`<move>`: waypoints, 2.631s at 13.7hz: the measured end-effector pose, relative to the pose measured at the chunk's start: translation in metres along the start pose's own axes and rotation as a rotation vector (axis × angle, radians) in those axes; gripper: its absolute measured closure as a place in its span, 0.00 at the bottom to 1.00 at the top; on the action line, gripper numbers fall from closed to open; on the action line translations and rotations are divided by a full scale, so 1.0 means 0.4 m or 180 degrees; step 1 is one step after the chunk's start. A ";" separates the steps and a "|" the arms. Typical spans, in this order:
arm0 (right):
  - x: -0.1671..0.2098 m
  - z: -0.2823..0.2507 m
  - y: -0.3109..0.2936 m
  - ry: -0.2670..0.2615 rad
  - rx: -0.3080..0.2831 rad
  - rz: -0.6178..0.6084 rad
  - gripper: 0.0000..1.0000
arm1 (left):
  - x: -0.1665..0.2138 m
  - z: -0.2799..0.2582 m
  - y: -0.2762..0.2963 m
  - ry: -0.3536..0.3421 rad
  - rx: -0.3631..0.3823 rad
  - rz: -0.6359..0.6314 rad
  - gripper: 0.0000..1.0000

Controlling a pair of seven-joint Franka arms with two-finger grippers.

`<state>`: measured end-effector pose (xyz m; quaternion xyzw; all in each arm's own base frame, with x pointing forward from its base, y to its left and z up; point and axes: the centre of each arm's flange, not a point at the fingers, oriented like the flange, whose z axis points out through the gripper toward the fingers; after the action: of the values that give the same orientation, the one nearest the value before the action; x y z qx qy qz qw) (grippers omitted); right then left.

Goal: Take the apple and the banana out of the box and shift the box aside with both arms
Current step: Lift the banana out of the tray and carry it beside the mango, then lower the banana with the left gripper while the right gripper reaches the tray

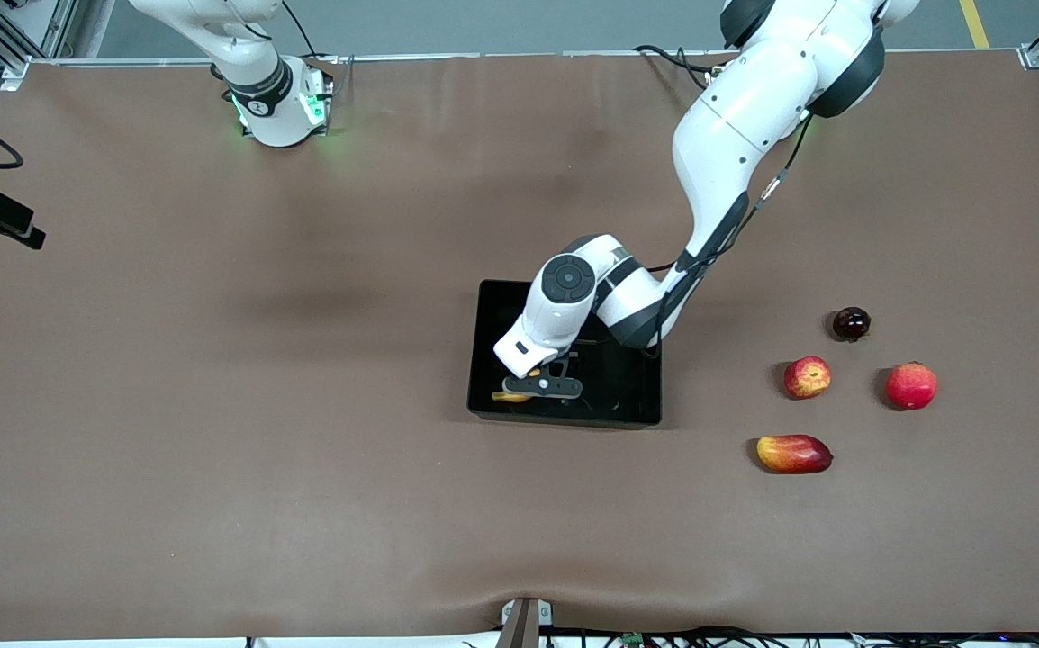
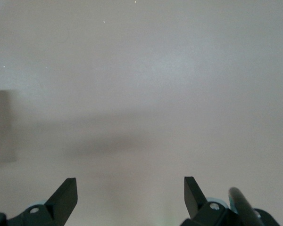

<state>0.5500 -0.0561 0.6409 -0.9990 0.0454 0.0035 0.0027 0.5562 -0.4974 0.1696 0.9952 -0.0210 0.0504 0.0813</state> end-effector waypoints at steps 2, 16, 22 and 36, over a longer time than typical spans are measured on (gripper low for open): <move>0.002 -0.006 0.000 0.0031 0.0000 -0.0001 0.00 | -0.015 0.015 0.010 -0.0002 0.0029 0.0001 0.13; 0.044 0.003 -0.003 0.0234 -0.0002 -0.0007 0.00 | 0.179 -0.352 -0.092 0.0437 0.0446 -0.0021 1.00; 0.115 0.117 -0.031 0.0101 0.0002 -0.0077 0.00 | 0.314 -0.564 -0.332 0.0426 0.0574 -0.0152 1.00; 0.150 0.670 -0.881 0.0205 0.0524 -0.0258 0.00 | 0.441 -0.487 -1.362 -0.0023 0.0391 0.0223 1.00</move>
<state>0.6397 0.2911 0.3742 -0.9960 0.0052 -0.0324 0.0834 0.7398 0.0658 0.2923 0.9971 -0.0530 0.0509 0.0182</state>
